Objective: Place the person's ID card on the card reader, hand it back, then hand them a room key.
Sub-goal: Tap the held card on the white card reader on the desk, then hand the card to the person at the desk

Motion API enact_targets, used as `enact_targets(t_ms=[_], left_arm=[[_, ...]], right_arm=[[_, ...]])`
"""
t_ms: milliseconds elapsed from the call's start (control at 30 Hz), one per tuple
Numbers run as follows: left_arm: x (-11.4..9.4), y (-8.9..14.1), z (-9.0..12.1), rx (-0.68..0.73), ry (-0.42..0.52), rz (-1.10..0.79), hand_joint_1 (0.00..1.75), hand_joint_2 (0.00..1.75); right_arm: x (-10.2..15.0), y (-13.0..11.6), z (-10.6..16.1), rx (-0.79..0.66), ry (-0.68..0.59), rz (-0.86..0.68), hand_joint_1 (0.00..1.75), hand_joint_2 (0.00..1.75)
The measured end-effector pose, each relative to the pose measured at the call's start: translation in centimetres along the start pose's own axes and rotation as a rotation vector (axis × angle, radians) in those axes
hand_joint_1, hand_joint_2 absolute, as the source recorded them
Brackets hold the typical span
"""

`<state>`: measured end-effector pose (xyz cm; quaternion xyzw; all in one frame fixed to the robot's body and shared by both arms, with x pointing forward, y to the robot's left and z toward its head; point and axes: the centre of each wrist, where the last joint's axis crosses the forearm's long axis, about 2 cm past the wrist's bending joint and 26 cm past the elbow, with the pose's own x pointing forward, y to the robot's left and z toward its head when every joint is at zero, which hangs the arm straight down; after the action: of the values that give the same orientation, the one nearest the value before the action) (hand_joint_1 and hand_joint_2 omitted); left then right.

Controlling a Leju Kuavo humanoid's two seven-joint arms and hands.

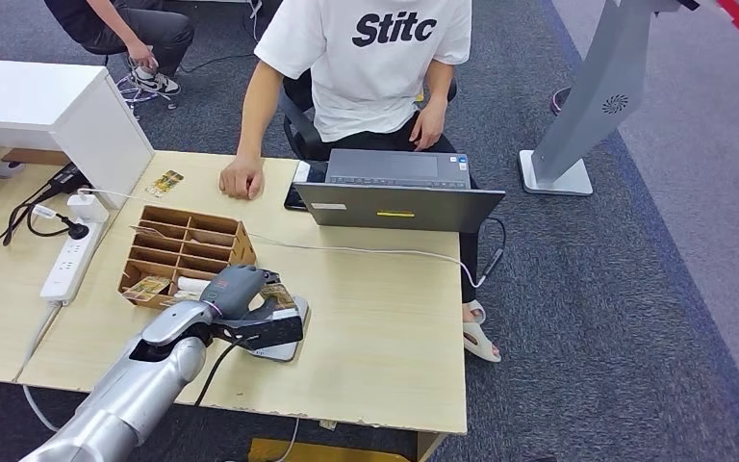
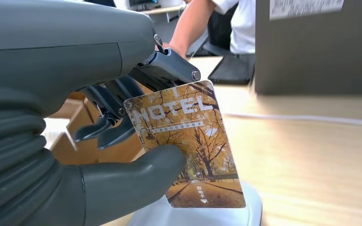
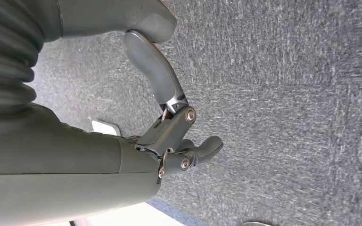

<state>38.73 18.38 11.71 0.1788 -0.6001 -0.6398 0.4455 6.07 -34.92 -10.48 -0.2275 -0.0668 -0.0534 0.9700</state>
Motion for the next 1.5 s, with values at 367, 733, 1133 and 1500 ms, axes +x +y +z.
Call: enact_targets(t_ms=[367,733,1133,1500], left_arm=[[-0.2,-0.2,-0.6,-0.027,0.034,0.006,1.75,1.75],[-0.9,-0.8,-0.4,-0.066,0.08,0.006,1.75,1.75],[-4.3,3.6,0.2,0.028,0.142,-0.053,1.75,1.75],[-9.5,19.0,3.4,0.316,0.277,-0.195,1.75,1.75]], right_arm=[[0.2,0.3,0.1,0.007,-0.007,0.006,0.0,1.75],[0.1,0.6,0.2,0.023,-0.006,0.01,0.0,1.75],[-0.1,1.0,0.4,0.035,-0.003,-0.006,0.0,1.75],[-0.3,1.0,0.4,0.034,-0.014,-0.023,0.0,1.75]])
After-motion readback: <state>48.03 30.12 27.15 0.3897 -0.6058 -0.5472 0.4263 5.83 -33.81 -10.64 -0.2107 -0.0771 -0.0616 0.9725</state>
